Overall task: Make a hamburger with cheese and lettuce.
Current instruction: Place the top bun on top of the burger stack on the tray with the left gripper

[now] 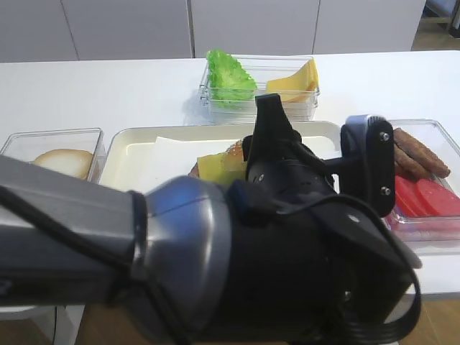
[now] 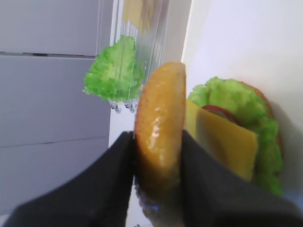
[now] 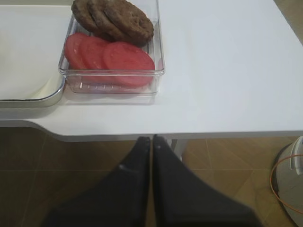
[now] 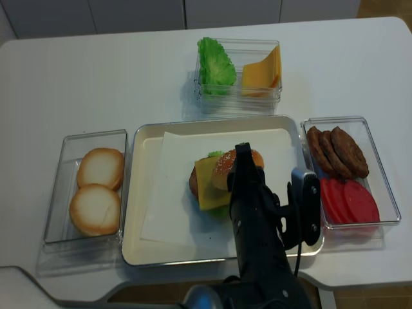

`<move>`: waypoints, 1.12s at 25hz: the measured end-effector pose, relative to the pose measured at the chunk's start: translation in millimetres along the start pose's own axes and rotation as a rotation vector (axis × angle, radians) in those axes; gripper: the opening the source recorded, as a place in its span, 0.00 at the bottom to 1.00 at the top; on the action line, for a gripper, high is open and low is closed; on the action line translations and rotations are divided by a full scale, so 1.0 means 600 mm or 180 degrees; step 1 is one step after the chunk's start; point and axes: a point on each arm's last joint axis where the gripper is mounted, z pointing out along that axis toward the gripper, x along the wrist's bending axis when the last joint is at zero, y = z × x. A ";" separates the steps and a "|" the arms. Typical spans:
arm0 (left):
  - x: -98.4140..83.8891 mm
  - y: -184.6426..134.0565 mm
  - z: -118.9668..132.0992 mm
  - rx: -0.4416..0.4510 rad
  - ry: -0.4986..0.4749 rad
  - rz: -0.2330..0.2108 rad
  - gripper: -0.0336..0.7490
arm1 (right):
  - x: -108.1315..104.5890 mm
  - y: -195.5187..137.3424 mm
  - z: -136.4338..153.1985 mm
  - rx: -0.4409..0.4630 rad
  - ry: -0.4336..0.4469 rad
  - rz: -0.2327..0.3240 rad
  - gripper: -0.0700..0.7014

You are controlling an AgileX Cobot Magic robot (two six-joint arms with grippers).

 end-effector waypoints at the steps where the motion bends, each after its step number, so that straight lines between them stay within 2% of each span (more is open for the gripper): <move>1: 0.000 0.000 0.000 0.0000 0.0000 0.0036 0.30 | 0.000 0.000 0.000 0.0000 0.0000 0.0000 0.20; 5: 0.005 -0.005 0.011 0.0058 0.0014 0.0163 0.30 | 0.000 0.000 0.000 0.0000 0.0000 0.0000 0.20; 9: 0.009 -0.008 0.018 0.0100 0.0017 0.0209 0.30 | 0.000 0.000 0.000 0.0000 0.0000 0.0000 0.20; 15: 0.012 -0.019 0.032 0.0236 -0.0037 0.0092 0.30 | 0.000 0.000 0.000 0.0000 0.0000 0.0000 0.21; 20: 0.015 -0.021 0.036 0.0256 -0.0029 0.0065 0.30 | 0.000 0.000 0.000 0.0000 0.0000 0.0000 0.21; 28: 0.012 -0.025 0.038 0.0331 -0.0102 -0.0064 0.30 | 0.000 0.000 0.000 0.0000 0.0000 0.0000 0.20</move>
